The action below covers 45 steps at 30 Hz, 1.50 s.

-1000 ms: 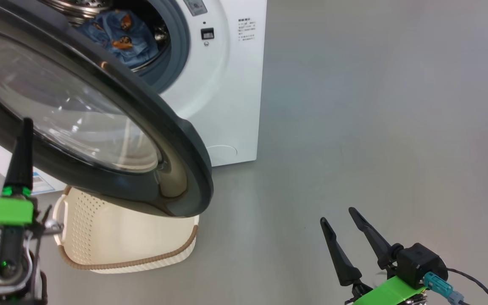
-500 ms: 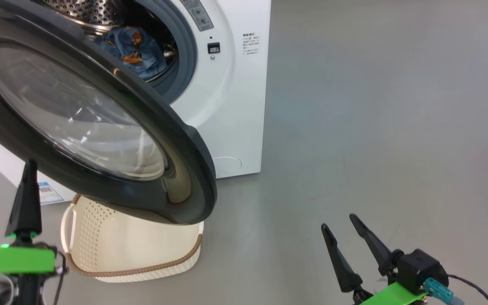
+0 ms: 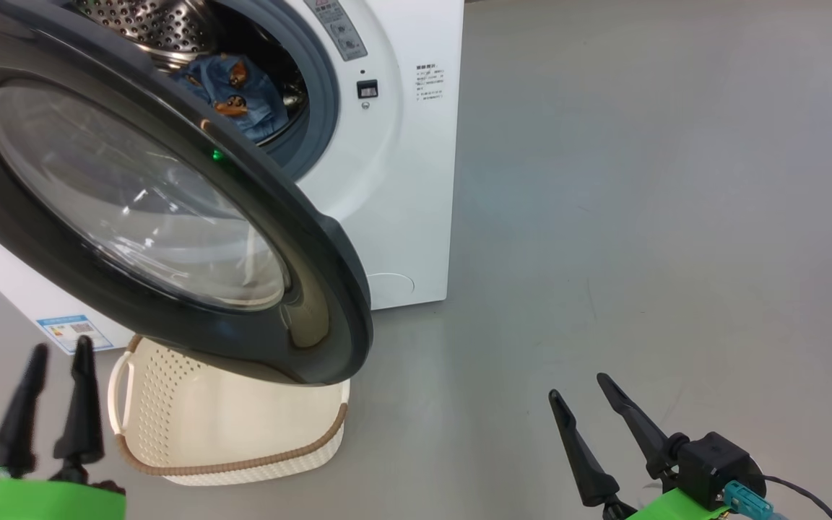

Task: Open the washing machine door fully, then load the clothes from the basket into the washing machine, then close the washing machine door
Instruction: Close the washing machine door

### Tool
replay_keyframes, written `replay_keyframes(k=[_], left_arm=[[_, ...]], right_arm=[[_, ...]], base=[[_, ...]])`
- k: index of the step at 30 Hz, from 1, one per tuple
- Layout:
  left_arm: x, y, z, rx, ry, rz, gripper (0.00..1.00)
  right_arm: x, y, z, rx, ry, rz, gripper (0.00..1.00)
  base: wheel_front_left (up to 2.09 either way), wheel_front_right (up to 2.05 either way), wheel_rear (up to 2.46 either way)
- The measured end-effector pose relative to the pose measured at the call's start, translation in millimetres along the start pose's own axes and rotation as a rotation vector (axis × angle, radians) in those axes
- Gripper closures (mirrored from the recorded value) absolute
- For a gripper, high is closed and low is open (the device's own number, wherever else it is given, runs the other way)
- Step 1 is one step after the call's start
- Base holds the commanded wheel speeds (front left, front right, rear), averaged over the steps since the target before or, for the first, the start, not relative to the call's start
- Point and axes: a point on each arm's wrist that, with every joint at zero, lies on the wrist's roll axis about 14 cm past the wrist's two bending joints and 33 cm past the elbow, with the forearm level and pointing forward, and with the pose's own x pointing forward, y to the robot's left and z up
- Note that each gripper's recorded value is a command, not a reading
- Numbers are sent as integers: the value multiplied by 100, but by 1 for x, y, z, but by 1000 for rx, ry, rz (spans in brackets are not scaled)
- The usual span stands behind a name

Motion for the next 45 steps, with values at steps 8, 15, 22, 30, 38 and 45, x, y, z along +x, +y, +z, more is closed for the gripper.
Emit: replay_keyframes(k=[8, 15, 22, 30, 38, 45], left_arm=[[-10, 9, -5, 228, 16, 41, 0], [-22, 14, -10, 271, 22, 87, 0], [-28, 14, -14, 283, 26, 101, 0], [-34, 14, -24, 282, 56, 94, 0], [-40, 19, -25, 282, 63, 109, 0], [-44, 21, -26, 276, 63, 123, 0]], right_arm=[[1, -1, 0, 0, 0, -2, 0], [1, -5, 3, -2, -9, -14, 0], [1, -7, 4, -3, -11, -21, 0], [1, -8, 4, -3, -14, -23, 0], [1, -7, 5, -4, -15, -20, 0], [1, -6, 6, -5, -20, -15, 0]], base=[[0, 0, 0], [0, 0, 0], [0, 0, 0], [0, 0, 0], [0, 0, 0], [0, 0, 0]])
